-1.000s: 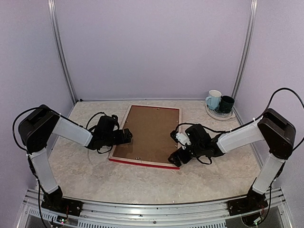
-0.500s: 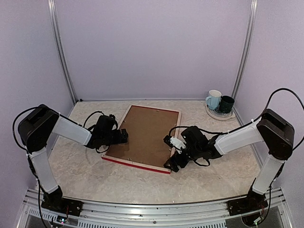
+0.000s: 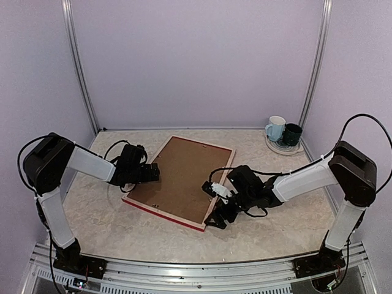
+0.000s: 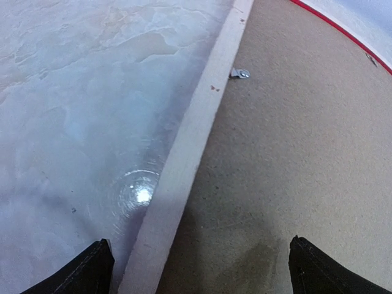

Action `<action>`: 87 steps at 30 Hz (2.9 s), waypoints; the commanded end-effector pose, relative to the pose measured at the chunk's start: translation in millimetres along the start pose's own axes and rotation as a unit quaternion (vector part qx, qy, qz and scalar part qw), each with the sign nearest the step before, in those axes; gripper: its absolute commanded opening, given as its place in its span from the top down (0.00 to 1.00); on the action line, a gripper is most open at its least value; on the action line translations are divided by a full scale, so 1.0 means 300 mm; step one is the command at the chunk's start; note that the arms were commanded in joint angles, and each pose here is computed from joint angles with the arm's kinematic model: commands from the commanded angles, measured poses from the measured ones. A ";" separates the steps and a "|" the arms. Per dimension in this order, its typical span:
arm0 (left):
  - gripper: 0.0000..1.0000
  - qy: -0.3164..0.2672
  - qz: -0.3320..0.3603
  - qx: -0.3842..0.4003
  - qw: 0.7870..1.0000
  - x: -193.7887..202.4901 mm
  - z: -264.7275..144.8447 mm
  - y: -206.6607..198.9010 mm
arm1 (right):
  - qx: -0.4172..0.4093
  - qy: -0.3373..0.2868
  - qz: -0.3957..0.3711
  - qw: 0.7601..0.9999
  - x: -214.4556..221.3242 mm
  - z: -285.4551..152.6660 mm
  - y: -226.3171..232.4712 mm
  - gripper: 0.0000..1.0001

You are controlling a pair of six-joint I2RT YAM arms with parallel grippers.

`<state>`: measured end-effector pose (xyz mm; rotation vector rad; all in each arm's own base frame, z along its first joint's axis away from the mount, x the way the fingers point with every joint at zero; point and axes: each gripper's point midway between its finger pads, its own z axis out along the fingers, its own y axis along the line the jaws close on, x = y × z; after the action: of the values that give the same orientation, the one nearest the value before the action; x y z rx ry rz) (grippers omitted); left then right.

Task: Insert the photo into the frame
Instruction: Rotate the photo frame at the center of the board.

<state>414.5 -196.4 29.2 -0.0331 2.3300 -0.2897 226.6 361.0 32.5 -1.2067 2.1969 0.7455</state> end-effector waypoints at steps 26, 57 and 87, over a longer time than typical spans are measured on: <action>0.01 -0.047 -0.057 0.046 0.996 -0.132 -0.241 -0.089 | 0.001 -0.187 -0.003 0.982 -0.161 -0.308 -0.022 0.01; 0.01 0.016 -0.244 -0.047 0.968 0.402 -0.501 0.119 | 0.067 -0.212 0.274 0.936 -0.260 -0.392 -0.782 0.01; 0.01 -0.073 -0.223 -0.059 0.970 0.157 -0.263 0.071 | 0.020 -0.163 0.287 0.944 -0.159 -0.201 -0.801 0.01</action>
<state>311.1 -143.2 35.9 -0.7159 2.1365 -0.2617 450.8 233.9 60.6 -0.3414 2.2679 1.0133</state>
